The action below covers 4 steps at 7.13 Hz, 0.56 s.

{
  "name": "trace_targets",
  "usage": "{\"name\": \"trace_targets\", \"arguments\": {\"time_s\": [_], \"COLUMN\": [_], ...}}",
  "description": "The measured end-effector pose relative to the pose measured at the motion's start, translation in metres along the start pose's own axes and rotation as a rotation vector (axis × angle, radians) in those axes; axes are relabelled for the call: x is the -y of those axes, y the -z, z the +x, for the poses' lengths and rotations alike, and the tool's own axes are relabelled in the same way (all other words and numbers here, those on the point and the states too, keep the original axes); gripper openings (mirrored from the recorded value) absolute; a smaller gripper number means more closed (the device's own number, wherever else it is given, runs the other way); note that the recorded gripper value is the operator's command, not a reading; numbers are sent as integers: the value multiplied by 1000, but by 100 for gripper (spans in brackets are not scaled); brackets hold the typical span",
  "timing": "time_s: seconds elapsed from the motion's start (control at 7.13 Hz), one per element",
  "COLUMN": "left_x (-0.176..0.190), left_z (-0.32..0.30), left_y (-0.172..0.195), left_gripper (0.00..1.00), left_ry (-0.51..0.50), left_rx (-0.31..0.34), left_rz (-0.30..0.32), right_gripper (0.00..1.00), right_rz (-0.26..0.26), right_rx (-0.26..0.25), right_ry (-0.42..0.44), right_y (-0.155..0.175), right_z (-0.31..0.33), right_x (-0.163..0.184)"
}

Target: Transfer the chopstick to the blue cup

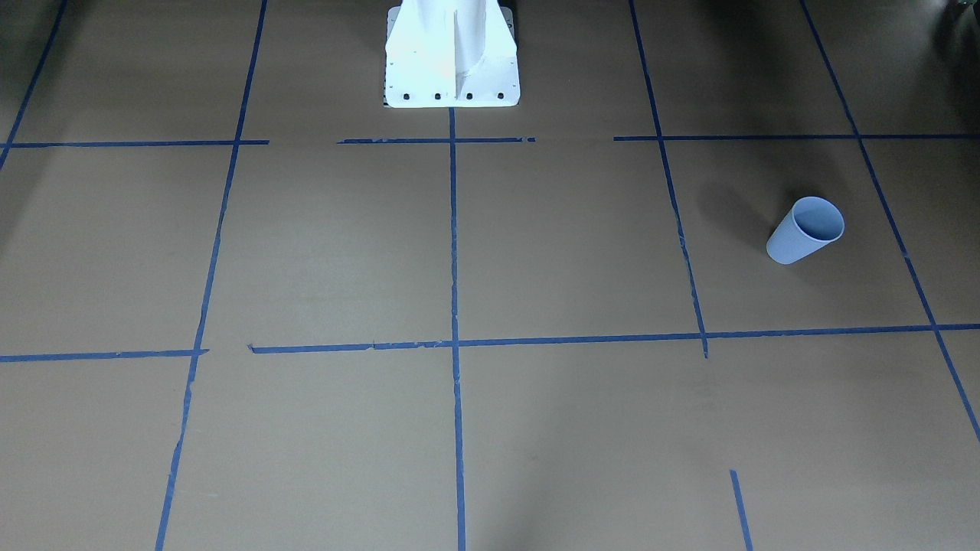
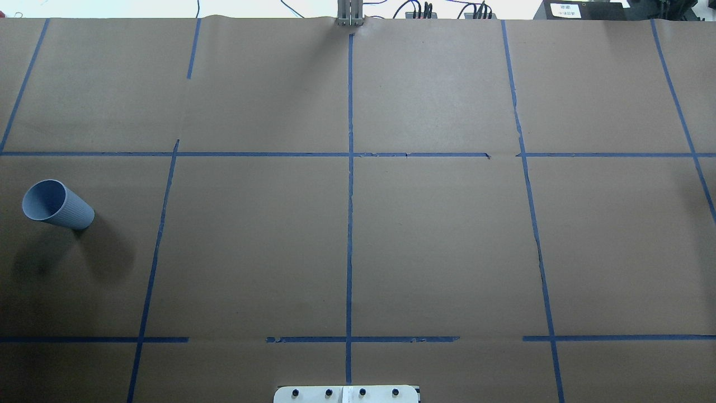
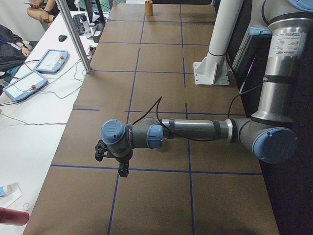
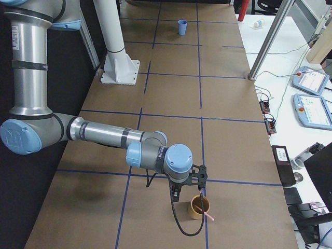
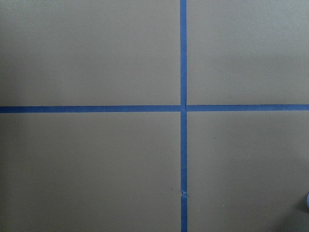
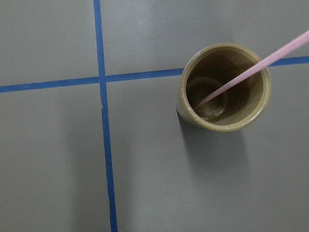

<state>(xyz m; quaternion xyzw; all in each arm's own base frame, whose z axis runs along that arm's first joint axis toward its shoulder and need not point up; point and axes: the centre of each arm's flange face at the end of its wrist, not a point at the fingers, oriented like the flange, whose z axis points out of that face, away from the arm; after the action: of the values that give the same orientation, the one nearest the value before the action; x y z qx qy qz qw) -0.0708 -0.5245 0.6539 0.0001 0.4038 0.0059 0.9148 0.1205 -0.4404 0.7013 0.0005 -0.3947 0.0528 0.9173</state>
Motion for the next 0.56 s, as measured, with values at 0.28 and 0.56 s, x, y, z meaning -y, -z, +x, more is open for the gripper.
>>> {"name": "trace_targets", "arguments": {"time_s": [0.28,0.56], "left_x": [0,0], "left_z": [0,0], "left_y": [0,0], "left_gripper": [100,100], "left_ry": [0,-2], "left_rx": [-1,-1], "left_rz": [0,0], "right_gripper": [100,100], "right_rz": [13,17], "right_rx": [2,2], "right_ry": [10,13], "right_y": [6,8], "right_z": [-6,-8], "right_x": [3,3]}}
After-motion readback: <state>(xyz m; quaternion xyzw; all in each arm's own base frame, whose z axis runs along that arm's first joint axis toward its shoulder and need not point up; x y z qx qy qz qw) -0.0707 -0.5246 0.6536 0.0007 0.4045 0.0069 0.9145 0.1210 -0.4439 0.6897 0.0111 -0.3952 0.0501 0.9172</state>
